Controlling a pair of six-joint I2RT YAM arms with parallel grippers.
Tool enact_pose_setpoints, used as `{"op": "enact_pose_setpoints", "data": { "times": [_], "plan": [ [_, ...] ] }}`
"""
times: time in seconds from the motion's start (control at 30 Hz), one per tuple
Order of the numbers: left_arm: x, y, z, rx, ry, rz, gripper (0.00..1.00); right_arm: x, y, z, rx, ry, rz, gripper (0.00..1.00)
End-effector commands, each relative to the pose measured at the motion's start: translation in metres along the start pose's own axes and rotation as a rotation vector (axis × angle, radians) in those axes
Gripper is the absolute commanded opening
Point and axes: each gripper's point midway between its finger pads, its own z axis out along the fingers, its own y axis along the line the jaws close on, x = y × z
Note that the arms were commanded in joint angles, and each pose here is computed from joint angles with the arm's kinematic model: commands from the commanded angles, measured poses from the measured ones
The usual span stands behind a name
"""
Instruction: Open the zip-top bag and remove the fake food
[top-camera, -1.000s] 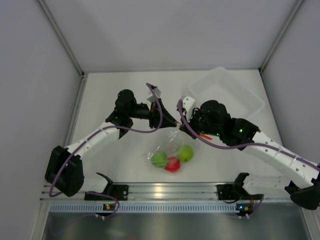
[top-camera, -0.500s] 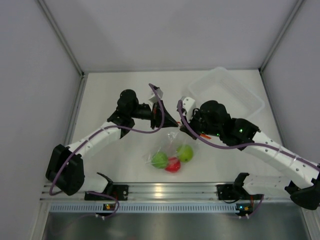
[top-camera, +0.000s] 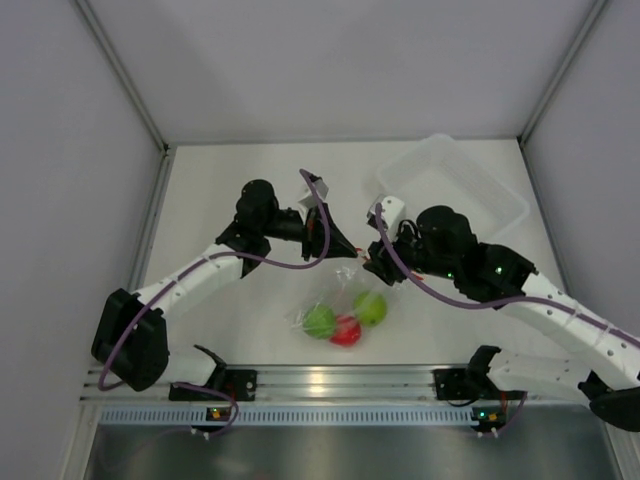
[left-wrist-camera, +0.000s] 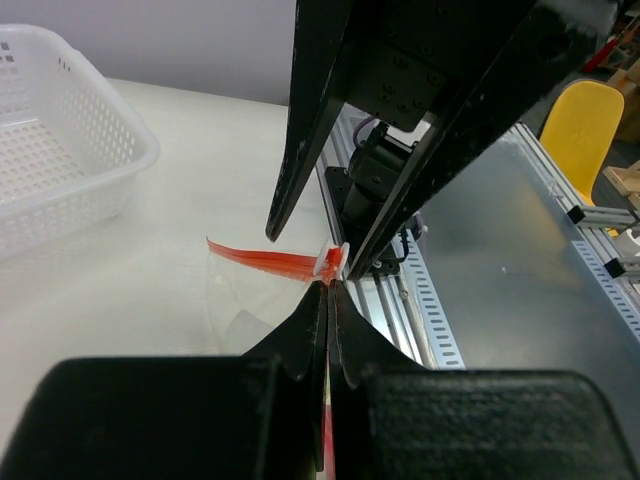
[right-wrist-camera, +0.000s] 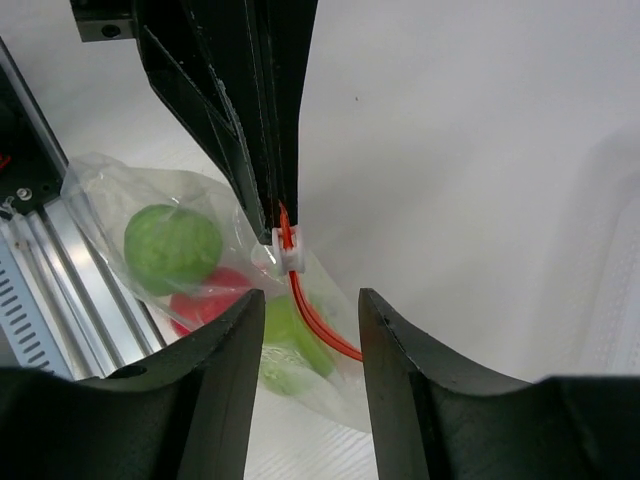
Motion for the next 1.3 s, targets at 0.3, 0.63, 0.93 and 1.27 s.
{"op": "enact_pose_setpoints", "data": {
  "times": [0.3,0.63,0.93,1.27],
  "plan": [
    [-0.025,-0.035,0.004,0.123,-0.004,0.104,0.0,-0.058,0.015,-0.036,-0.214,-0.24,0.037,0.42],
    [-0.03,-0.039,0.006,0.124,-0.012,0.121,0.0,-0.069,0.031,-0.032,-0.319,-0.284,0.042,0.37],
    [-0.03,-0.046,0.006,0.151,-0.004,0.119,0.0,-0.065,0.024,-0.026,-0.284,-0.262,0.048,0.26],
    [-0.033,-0.044,0.007,0.144,-0.008,0.117,0.0,-0.049,0.022,-0.024,-0.261,-0.228,0.046,0.27]
  ]
}}
